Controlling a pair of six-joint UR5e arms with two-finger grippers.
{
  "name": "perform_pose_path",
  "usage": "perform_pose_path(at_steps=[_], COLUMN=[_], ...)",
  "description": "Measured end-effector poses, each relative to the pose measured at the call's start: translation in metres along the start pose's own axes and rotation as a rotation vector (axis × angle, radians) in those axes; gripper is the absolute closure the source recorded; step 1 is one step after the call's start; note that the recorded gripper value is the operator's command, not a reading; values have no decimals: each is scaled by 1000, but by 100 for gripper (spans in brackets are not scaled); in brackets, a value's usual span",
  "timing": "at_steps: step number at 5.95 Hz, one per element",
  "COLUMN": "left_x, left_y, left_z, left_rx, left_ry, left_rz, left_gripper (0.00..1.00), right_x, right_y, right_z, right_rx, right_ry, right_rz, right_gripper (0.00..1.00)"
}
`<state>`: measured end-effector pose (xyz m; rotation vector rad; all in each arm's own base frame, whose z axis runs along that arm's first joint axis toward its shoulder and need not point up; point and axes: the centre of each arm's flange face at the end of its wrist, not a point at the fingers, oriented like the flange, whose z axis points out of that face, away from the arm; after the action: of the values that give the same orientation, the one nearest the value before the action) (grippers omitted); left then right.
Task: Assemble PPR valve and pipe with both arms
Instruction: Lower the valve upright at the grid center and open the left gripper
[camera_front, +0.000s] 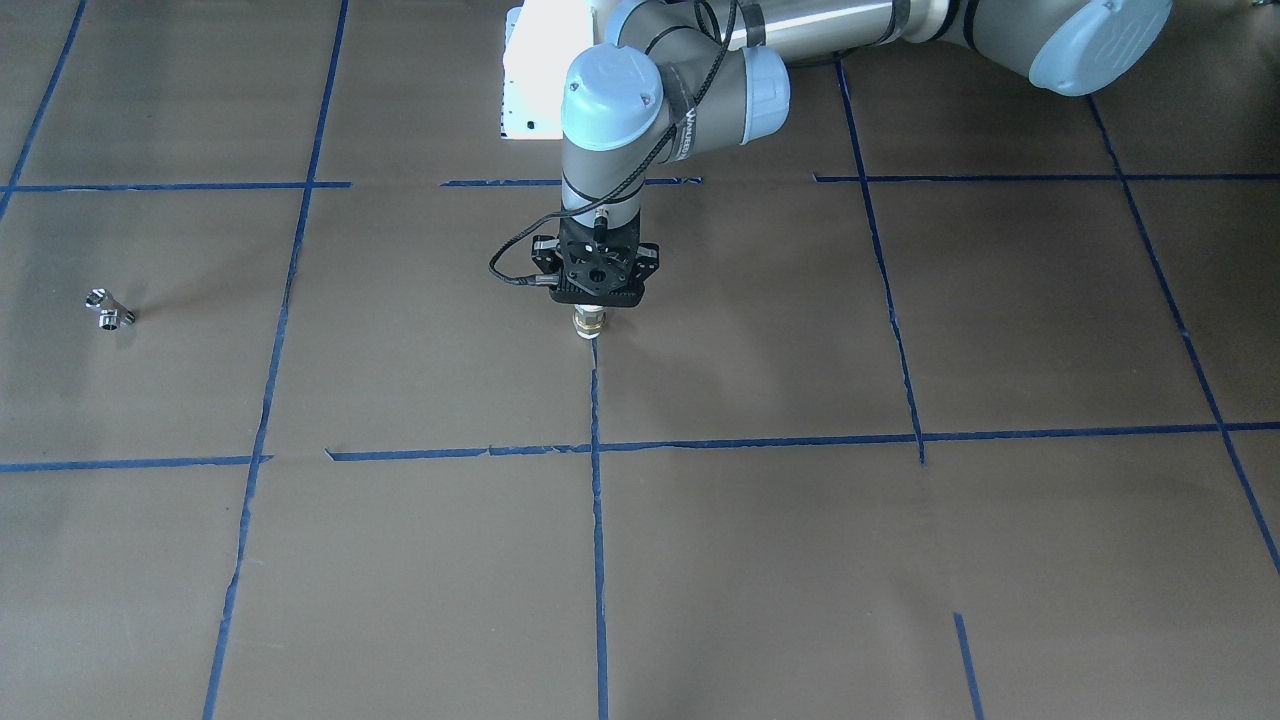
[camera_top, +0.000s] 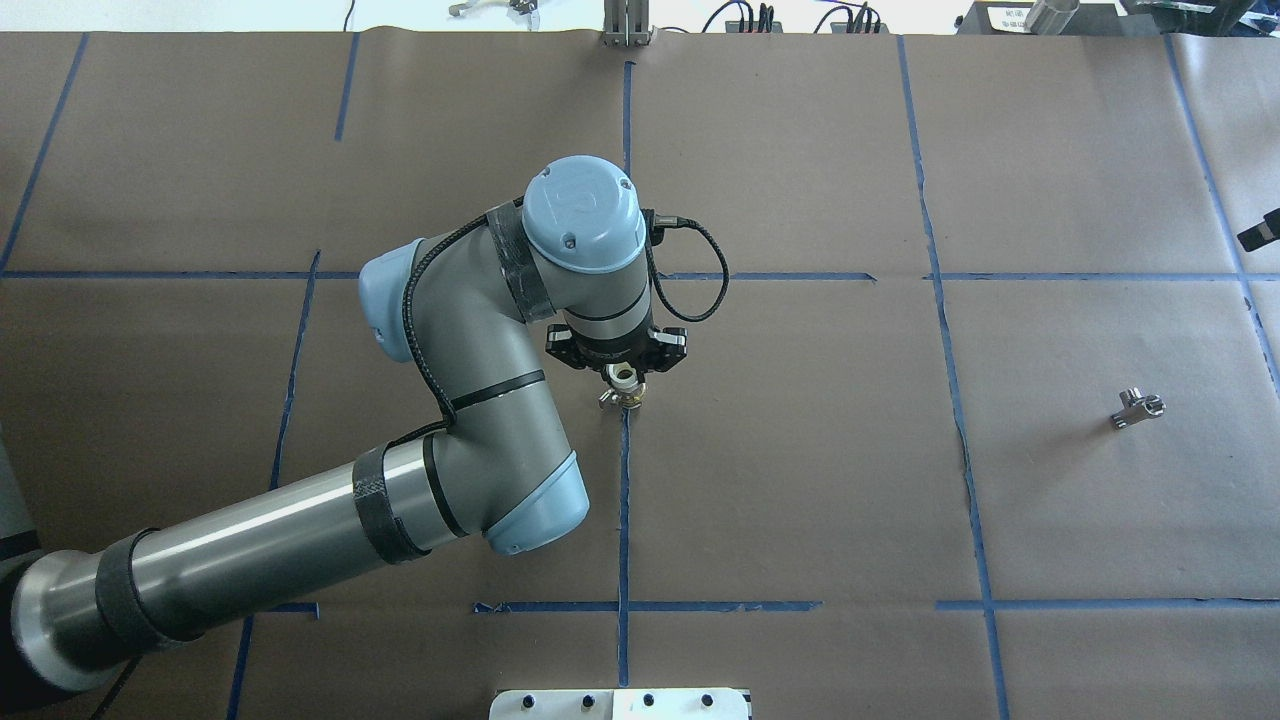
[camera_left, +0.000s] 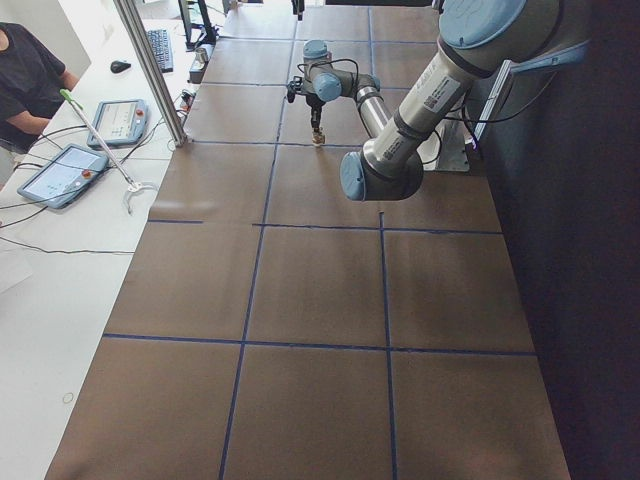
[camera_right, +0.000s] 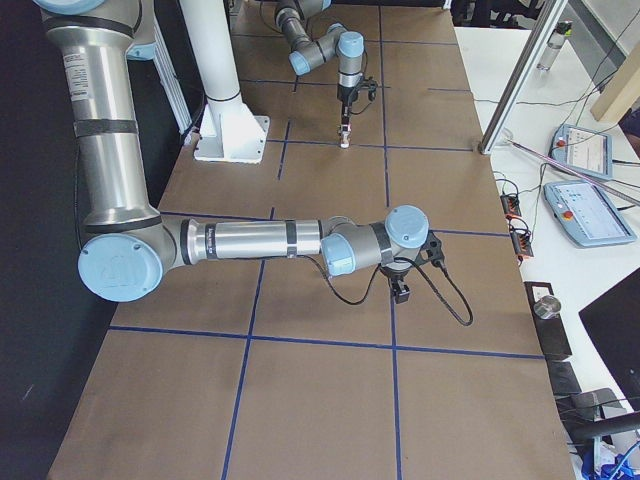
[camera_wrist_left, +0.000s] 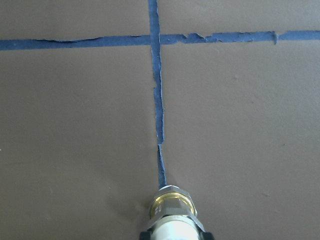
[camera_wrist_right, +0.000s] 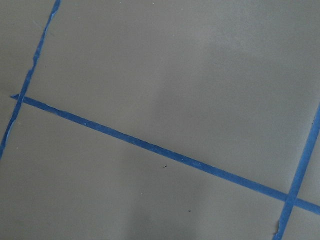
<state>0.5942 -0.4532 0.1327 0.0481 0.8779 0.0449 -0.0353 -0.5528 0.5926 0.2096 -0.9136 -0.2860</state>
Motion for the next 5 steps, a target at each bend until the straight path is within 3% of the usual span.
perform_pose_path(at_steps=[3, 4, 5], left_x=[0, 0, 0], left_y=[0, 0, 0], left_z=[-2, -2, -3], left_rx=[14, 14, 14], left_ry=[-2, -2, -3], left_rz=[0, 0, -11], left_gripper=[57, 38, 29], right_x=[0, -1, -2], right_y=[0, 0, 0], right_z=[3, 5, 6], right_rx=[-6, -9, -12], right_ry=[-1, -2, -3], right_rz=[5, 16, 34], right_gripper=[0, 0, 0])
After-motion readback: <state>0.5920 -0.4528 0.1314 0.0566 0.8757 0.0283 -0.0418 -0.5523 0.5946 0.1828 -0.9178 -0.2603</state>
